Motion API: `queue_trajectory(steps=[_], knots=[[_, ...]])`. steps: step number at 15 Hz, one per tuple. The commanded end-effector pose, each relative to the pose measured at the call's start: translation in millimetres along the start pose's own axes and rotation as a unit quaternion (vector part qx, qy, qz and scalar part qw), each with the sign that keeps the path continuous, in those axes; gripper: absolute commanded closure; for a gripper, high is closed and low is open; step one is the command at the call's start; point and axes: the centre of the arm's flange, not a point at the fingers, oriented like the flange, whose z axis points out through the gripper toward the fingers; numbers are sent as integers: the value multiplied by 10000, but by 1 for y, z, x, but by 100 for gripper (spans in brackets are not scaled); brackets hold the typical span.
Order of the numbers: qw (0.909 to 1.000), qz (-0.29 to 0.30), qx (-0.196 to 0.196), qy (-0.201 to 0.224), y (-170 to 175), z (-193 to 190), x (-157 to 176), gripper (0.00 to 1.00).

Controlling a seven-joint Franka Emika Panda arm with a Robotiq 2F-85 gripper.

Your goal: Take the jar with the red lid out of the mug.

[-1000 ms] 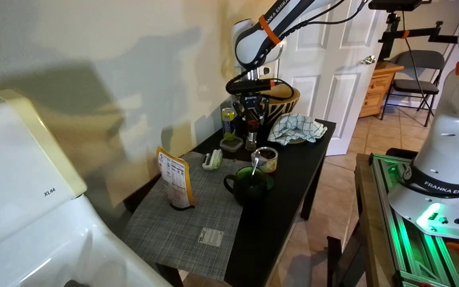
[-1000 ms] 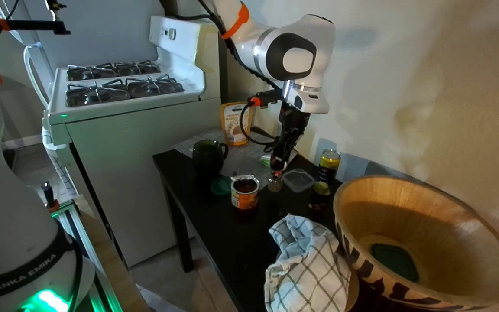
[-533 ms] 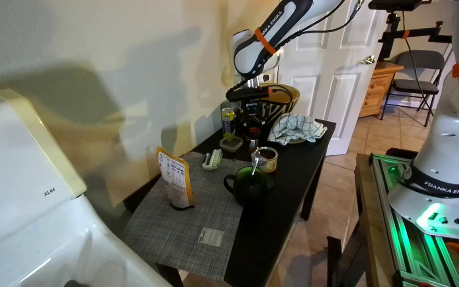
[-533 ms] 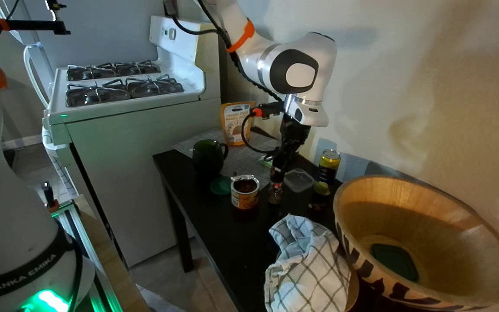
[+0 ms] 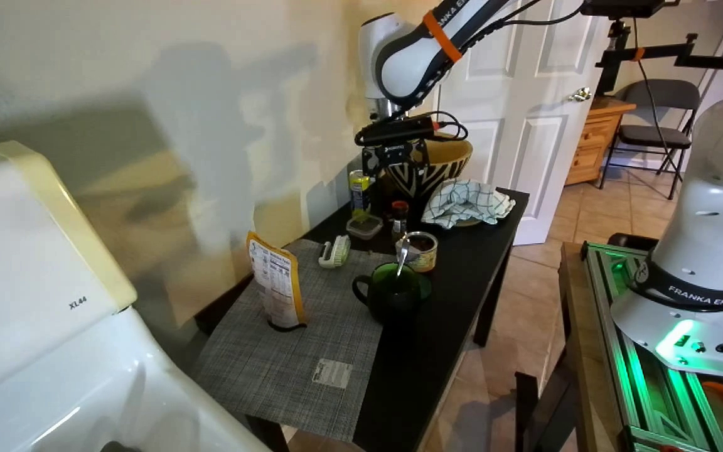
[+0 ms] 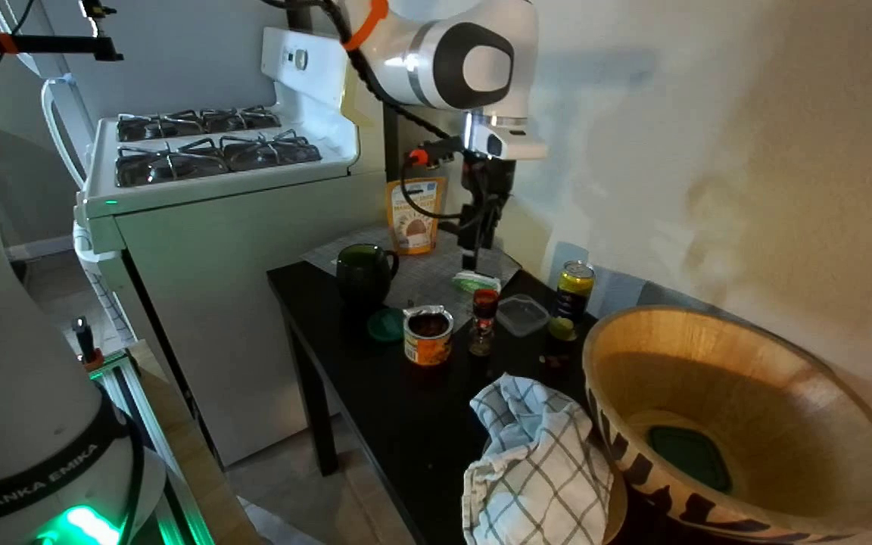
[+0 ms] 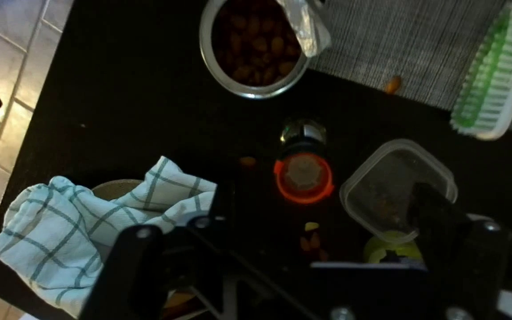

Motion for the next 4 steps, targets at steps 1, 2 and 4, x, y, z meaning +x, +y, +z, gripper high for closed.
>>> queue_trajectory(steps=[1,2,4], knots=[[9996,-266,-11,16,2,-6,-21,0],[9993,-362,10,18,3,-11,-36,0],[9994,-354,45,37,2,-14,-34,0]])
